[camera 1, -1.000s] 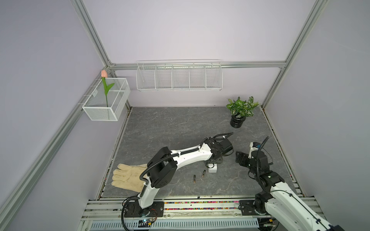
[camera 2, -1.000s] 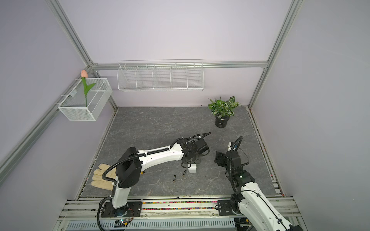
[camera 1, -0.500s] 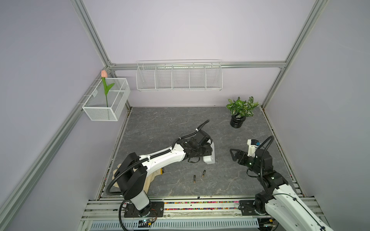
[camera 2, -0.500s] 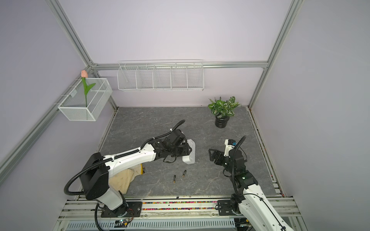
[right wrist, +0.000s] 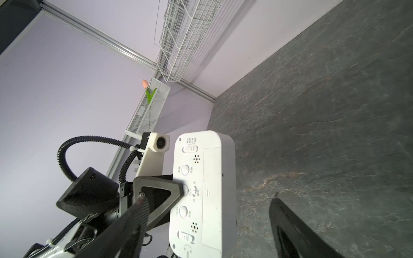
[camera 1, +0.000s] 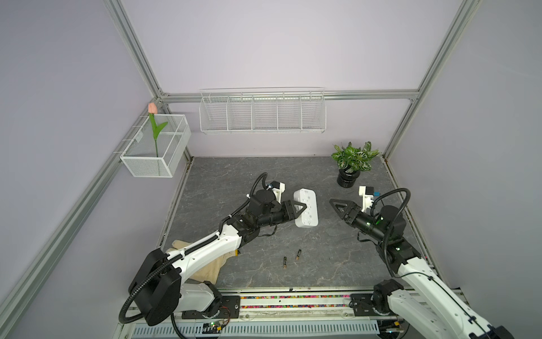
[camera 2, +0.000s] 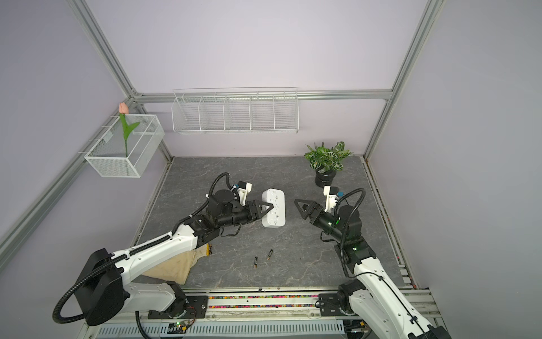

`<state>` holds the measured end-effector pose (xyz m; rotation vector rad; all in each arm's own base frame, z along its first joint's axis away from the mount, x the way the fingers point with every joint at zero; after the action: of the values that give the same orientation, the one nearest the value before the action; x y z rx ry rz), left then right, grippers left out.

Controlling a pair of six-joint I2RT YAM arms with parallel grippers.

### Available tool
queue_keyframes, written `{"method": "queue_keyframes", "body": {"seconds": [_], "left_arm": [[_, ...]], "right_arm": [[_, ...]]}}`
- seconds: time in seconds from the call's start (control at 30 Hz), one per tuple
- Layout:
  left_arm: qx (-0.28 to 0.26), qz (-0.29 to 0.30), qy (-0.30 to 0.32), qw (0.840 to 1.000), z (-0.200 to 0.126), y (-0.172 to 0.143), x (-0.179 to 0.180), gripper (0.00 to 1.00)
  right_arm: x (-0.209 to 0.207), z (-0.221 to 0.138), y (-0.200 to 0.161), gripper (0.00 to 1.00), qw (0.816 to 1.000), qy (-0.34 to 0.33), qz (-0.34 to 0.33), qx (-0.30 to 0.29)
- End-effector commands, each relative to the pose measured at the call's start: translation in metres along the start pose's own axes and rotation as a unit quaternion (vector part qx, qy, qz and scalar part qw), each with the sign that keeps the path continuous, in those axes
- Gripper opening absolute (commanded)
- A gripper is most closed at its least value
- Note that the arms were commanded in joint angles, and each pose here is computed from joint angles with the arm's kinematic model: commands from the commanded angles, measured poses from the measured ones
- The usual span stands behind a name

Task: Insert the battery into the alarm
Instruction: Remove the cover from the alarm.

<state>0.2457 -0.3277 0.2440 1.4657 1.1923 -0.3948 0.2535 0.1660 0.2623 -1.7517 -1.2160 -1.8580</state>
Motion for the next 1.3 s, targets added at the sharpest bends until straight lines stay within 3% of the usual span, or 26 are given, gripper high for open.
{"method": "queue_keyframes", "body": {"seconds": [0.0,0.27,0.67,1.27], "left_arm": [[-0.038,0.011,-0.093,0.995,-0.013,0.019,-0.043,0.38],[-0.061,0.005,-0.135,0.989,-0.022,0.024,-0.057,0.38],[-0.048,-0.002,-0.168,0.985,-0.027,0.022,-0.07,0.38],[-0.042,0.002,-0.175,0.984,-0.025,0.022,-0.077,0.38]], "right_arm": [[0.031,0.005,-0.003,0.86,0.998,0.056,0.0,0.019],[0.048,0.012,-0.015,0.73,0.997,0.073,-0.001,0.037],[0.057,0.018,-0.017,0.58,0.997,0.067,-0.009,0.043],[0.051,0.026,-0.024,0.48,0.997,0.024,-0.041,0.06]]}}
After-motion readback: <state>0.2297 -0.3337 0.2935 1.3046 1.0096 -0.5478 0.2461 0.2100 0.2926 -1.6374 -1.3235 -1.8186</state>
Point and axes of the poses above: each gripper's point midway between its finger pads, its own z axis out along the fingers, its own x axis along the line the jaws close on, y = z × x, the point moved 2 cm from there along -z, back along the fingers, and after that the axes turned 8 degrees about z, right-handed, at the moved point
